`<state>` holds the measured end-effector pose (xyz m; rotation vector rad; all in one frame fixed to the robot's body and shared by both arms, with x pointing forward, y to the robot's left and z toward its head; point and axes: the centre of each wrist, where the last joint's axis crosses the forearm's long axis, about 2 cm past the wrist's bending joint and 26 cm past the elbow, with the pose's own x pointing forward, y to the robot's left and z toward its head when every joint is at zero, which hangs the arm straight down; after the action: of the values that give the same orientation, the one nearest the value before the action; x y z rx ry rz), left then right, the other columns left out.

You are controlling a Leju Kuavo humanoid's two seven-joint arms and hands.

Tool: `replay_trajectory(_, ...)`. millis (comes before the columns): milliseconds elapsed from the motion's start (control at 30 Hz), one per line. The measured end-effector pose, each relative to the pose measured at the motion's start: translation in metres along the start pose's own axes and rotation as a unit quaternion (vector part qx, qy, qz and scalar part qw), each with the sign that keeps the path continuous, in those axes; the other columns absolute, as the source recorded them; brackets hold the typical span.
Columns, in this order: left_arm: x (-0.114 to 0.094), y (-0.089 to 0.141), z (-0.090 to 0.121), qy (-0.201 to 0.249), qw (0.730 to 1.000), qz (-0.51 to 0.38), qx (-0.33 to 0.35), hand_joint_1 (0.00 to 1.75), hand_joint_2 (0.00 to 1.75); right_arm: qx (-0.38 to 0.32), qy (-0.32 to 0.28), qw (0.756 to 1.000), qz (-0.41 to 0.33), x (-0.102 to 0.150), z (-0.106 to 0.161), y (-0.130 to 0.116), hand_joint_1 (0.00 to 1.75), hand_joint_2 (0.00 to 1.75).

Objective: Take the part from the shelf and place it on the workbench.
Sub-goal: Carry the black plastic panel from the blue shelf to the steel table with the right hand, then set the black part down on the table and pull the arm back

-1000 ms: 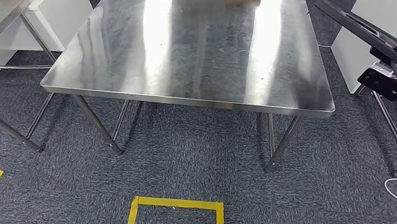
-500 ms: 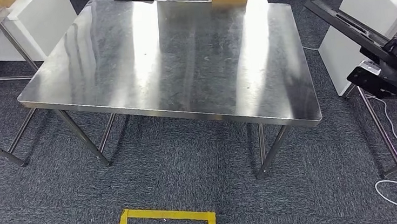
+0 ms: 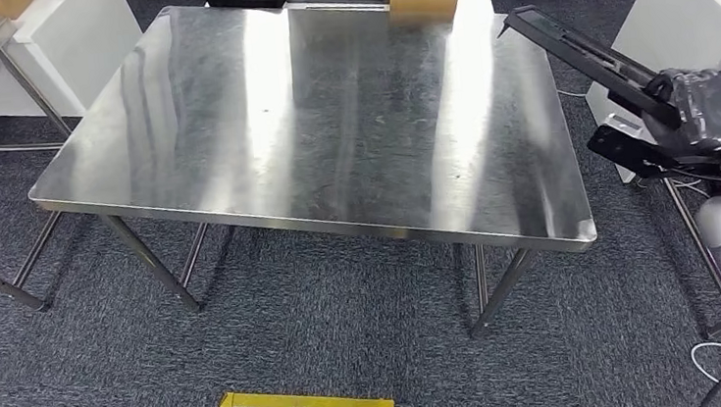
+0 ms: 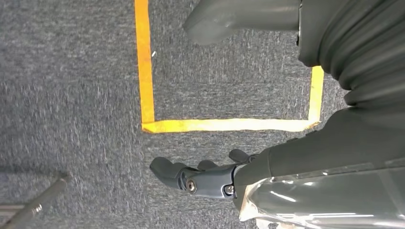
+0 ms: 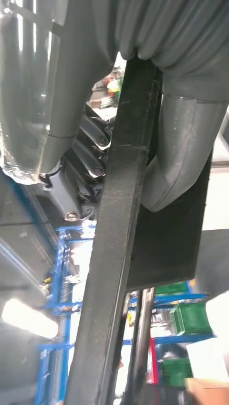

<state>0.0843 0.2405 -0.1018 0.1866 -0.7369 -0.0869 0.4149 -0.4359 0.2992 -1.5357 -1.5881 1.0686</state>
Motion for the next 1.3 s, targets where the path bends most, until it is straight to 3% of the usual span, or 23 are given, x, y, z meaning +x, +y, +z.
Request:
replay_trajectory(500, 0.006, -0.003, -0.002, 0.002, 1.000, -0.009, 0.015, 0.00, 1.75, 0.000, -0.093, 0.994, -0.064, 0.129, -0.066, 0.012, 1.75, 1.75)
replay_trajectory(733, 0.004, 0.000, -0.002, -0.011, 1.000, -0.003, 0.000, 0.00, 1.75, 0.023, -0.134, 0.988, -0.069, 0.167, -0.079, 0.015, 1.75, 1.75)
replay_trajectory(900, 0.002, 0.006, -0.003, -0.012, 1.000, -0.005, 0.002, 0.00, 1.75, 0.038, -0.132, 0.987, -0.080, 0.165, -0.094, 0.004, 1.75, 1.75)
replay_trajectory(1100, 0.002, 0.004, -0.003, -0.004, 1.000, -0.012, -0.006, 0.00, 1.75, 0.044, -0.117, 0.990, -0.063, 0.128, -0.108, -0.012, 1.75, 1.75)
replay_trajectory(1300, 0.003, 0.004, -0.004, 0.001, 1.000, -0.011, -0.016, 0.00, 1.75, 0.051, -0.106, 0.992, -0.049, 0.110, -0.104, -0.004, 1.75, 1.75)
